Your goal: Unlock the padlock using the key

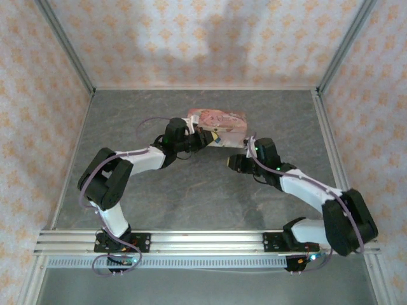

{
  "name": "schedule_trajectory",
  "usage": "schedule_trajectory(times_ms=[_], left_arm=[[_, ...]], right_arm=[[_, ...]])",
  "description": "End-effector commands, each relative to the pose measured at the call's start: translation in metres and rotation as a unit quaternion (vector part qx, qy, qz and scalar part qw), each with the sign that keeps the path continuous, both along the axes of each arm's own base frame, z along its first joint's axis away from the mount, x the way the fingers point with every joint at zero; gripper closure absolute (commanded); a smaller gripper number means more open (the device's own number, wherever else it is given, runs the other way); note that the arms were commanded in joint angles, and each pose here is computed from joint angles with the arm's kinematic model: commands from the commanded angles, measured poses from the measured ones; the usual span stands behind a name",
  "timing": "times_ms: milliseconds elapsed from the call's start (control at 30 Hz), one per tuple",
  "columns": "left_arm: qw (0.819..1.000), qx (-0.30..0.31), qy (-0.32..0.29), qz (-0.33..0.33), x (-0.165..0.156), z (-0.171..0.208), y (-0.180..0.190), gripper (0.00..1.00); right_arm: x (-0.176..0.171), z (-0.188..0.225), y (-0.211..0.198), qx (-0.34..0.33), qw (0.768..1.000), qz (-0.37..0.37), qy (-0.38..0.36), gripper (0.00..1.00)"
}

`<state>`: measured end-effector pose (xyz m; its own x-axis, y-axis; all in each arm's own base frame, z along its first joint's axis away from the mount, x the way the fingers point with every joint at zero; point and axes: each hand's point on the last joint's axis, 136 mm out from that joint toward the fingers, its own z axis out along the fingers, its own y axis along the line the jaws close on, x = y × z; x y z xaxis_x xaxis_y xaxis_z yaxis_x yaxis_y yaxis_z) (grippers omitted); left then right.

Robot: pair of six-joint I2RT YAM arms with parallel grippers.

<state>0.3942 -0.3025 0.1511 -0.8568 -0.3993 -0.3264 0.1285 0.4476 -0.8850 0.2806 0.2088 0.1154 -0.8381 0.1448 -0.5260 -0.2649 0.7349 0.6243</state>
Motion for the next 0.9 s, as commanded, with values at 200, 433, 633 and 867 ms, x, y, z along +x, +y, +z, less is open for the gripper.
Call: schedule_trajectory(times_ms=[200,433,633,867], left_arm=[[1.0,0.001,-0.016,-0.011,0.003,0.011,-0.008,1.0],[1.0,0.002,-0.013,-0.011,0.002,0.01,-0.007,1.0],[1.0,0.001,-0.012,-0.015,0.001,0.011,-0.008,1.0],[1.0,-0.003,-0.012,-0.02,0.002,0.015,-0.01,1.0]], right_arm=[[0.021,0.058,-0.006,-0.129,0.983,0.001,-0.13,0.71],[0.044,0.059,0.018,-0.165,0.977,0.033,-0.135,0.65],[0.052,0.046,0.029,-0.189,0.972,0.052,-0.131,0.58],[0.059,0.037,0.032,-0.213,0.965,0.07,-0.133,0.56]])
